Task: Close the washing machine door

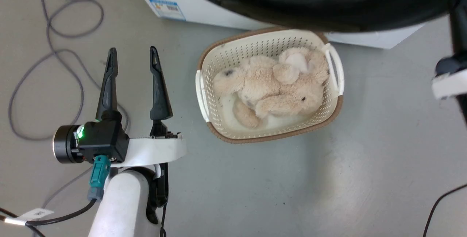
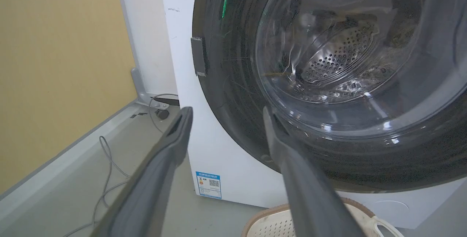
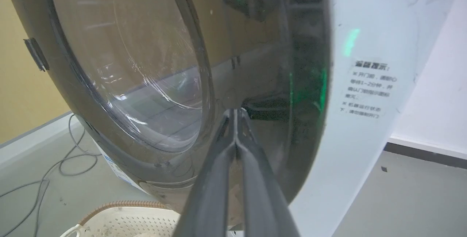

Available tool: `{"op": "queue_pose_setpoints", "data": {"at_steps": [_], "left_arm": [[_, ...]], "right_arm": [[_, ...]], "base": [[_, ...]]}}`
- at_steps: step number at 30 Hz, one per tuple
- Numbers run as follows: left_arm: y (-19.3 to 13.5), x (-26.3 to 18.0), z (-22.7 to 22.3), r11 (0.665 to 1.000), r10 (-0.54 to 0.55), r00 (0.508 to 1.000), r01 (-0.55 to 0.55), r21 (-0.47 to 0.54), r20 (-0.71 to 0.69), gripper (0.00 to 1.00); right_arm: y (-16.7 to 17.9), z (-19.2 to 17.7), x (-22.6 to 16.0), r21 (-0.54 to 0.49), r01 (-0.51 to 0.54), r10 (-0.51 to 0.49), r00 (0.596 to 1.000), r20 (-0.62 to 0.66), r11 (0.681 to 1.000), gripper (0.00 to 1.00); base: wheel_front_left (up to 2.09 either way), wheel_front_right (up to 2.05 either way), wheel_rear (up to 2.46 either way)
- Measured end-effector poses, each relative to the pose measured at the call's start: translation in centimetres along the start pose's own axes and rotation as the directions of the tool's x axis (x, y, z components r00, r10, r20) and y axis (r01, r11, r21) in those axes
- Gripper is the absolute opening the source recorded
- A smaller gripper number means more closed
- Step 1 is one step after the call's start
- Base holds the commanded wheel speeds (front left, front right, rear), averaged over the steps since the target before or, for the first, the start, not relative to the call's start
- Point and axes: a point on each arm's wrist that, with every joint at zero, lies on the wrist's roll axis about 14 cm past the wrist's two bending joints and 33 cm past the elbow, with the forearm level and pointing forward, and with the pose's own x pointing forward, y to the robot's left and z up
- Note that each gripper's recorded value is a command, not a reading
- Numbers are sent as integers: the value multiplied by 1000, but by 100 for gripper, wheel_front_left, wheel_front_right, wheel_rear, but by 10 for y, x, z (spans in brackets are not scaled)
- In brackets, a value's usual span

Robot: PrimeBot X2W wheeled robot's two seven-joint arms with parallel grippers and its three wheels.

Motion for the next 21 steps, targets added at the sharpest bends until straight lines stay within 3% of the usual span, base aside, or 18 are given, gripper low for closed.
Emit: {"op": "queue_pose_setpoints", "data": {"at_steps": [10,21], "left_arm": [[8,0,-10,1000,30,999,-30,6,-23,100],[9,1,4,999,40,999,-40,-2,8,100]], "right_arm": [[-15,-1,29,-15,43,-43,999,16,999,0],[-34,30,17,-55,123,-118,990,79,991,0]], "base": [[0,0,0],[0,0,0]]}}
